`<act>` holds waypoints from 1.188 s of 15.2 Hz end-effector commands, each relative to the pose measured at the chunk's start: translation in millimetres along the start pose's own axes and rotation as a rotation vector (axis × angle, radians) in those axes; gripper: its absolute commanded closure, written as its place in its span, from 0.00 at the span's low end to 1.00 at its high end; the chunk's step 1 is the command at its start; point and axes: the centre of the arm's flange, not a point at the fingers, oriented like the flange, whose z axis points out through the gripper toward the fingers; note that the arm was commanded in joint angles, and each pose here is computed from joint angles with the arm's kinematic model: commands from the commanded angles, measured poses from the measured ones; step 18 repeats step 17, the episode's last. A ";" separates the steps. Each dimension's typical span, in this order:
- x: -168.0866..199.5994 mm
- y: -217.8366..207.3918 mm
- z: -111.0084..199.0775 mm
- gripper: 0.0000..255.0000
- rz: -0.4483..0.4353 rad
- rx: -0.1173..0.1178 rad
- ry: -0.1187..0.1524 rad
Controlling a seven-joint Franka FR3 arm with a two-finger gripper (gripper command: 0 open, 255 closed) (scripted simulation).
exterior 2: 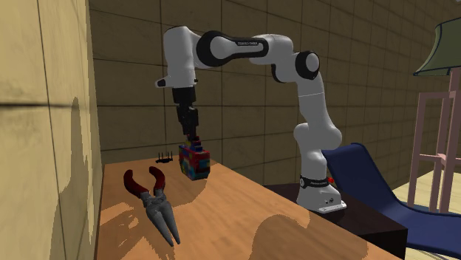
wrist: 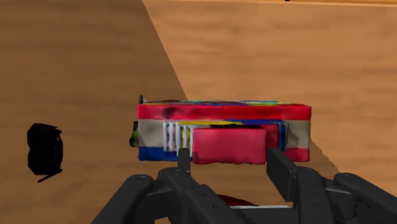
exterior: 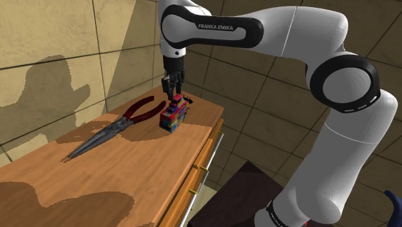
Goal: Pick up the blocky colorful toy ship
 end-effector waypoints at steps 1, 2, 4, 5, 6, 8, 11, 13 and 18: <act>-0.2 0.2 -4.0 1.00 0.000 0.000 -0.002; -0.9 0.6 -9.2 1.00 0.000 0.000 -0.002; -2.3 1.4 -19.7 1.00 0.000 0.000 -0.002; -3.0 1.8 -24.9 1.00 0.000 0.000 -0.002; -3.7 2.1 -30.1 1.00 0.000 0.000 -0.002; -5.1 2.9 -40.5 1.00 0.000 0.000 -0.002; -7.2 4.1 -56.2 1.00 0.000 0.000 -0.002; -8.6 4.8 -66.6 1.00 0.000 0.000 -0.002; -10.2 5.7 -77.8 1.00 0.000 0.000 -0.002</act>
